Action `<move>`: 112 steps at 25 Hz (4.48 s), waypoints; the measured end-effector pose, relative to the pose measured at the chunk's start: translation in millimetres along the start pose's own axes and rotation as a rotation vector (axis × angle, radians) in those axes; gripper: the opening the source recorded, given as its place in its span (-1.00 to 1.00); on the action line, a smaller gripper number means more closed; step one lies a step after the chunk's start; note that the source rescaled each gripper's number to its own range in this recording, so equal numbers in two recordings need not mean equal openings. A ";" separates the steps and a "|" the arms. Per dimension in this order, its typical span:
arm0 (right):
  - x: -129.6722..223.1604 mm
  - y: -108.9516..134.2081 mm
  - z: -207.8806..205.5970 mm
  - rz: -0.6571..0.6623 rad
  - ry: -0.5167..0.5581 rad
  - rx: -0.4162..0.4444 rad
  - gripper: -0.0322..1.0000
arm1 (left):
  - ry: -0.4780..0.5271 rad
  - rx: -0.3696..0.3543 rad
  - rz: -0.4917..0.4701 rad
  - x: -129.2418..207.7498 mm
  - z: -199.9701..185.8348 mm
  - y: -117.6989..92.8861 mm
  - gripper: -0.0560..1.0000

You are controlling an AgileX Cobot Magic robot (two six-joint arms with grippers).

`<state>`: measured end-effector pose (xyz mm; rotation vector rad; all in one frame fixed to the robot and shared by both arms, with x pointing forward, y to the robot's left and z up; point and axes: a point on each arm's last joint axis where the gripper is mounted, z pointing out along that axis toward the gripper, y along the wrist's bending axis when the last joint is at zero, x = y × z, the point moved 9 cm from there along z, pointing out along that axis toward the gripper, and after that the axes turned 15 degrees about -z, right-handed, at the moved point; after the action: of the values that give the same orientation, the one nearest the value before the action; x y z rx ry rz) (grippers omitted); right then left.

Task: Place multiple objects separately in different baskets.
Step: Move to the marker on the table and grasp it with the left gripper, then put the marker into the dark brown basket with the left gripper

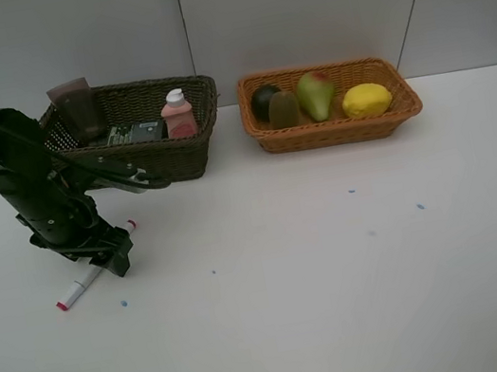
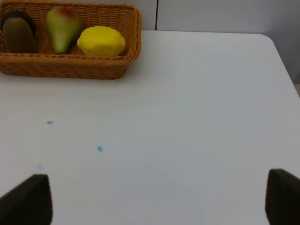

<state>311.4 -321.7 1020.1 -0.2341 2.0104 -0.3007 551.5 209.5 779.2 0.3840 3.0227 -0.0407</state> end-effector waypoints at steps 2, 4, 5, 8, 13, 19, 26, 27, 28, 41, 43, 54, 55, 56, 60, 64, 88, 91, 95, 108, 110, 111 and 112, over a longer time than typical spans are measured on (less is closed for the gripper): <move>0.0 0.0 0.0 0.000 0.000 0.000 0.99 | -0.002 0.000 0.000 -0.4 0.0 0.0 1.00; 0.0 0.0 0.0 0.000 0.000 0.000 0.99 | -0.002 0.000 0.000 -0.4 0.0 0.0 1.00; 0.0 0.0 0.0 0.000 0.000 0.000 0.99 | -0.002 0.000 0.000 -0.5 0.0 0.0 0.98; 0.0 0.0 0.0 0.000 0.000 0.000 0.99 | -0.003 0.000 0.000 -0.6 0.0 0.0 0.87; 0.0 0.2 0.0 0.001 0.000 -0.001 0.99 | -0.003 0.000 0.000 -0.6 0.0 0.0 0.24; 0.0 0.2 0.0 0.001 0.000 -0.001 0.99 | -0.003 0.000 0.000 -0.6 0.0 0.0 -0.53; 0.0 0.2 0.0 0.001 0.000 -0.001 0.99 | 0.006 0.000 0.000 1.0 0.0 0.0 -0.69; 0.0 0.2 0.0 0.001 0.000 -0.001 0.99 | 0.009 0.000 0.000 1.6 0.0 0.0 -0.69; 0.0 0.2 0.0 0.001 0.000 -0.001 0.99 | 0.010 0.000 0.000 1.8 0.0 0.0 -0.69; 0.0 0.2 0.0 0.001 0.000 -0.001 0.99 | -0.081 0.007 -0.019 -2.0 -64.6 -1.6 -0.69; 0.0 0.2 0.0 0.001 0.000 -0.001 0.99 | -0.130 0.010 -0.018 -7.6 -85.8 -2.1 -0.69; 0.0 -0.1 0.0 0.000 0.000 0.001 0.99 | -0.450 0.017 -0.009 -91.9 -185.8 -4.9 -0.69; 0.0 -0.1 0.0 0.000 0.000 0.001 0.99 | -0.469 0.014 -0.006 -101.4 -190.1 -4.8 -0.69; 0.0 -0.1 0.0 0.000 0.000 0.001 0.99 | -0.479 0.012 -0.004 -109.7 -191.4 -4.6 -0.69; 0.0 -0.1 0.0 0.000 0.000 0.001 0.99 | -0.532 0.004 0.000 -147.2 -198.2 -4.2 -0.69; 0.0 -0.1 0.0 0.000 0.000 0.001 0.99 | -0.554 0.008 -0.013 -176.8 -192.2 -5.0 -0.69; 0.0 0.0 0.0 0.000 0.000 0.000 0.99 | -0.381 -0.011 -0.010 -219.9 -54.0 -2.4 -0.69; 0.0 0.0 0.0 0.000 0.000 0.000 0.99 | -0.403 -0.010 -0.009 -223.5 -55.5 -2.6 -0.69; 0.0 0.0 0.0 0.000 0.000 0.000 0.99 | -0.406 -0.010 -0.009 -223.9 -55.7 -2.6 -0.69; 0.0 0.2 0.0 0.000 0.000 -0.001 0.99 | -0.432 -0.002 -0.016 -228.4 -57.6 -3.6 0.28; 0.0 0.2 0.0 0.000 0.000 -0.001 0.99 | -0.453 0.011 -0.027 -231.8 -59.3 -5.3 0.63; 0.0 0.2 0.0 0.000 0.000 -0.001 0.99 | -0.460 0.016 -0.033 -233.0 -59.8 -6.0 0.72; 0.0 0.2 0.0 0.000 0.000 -0.001 0.99 | -0.467 0.020 -0.035 -234.1 -60.4 -6.5 0.77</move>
<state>311.4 -321.5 1020.1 -0.2341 2.0104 -0.2995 770.1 147.4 862.0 0.2754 2.5684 -0.1417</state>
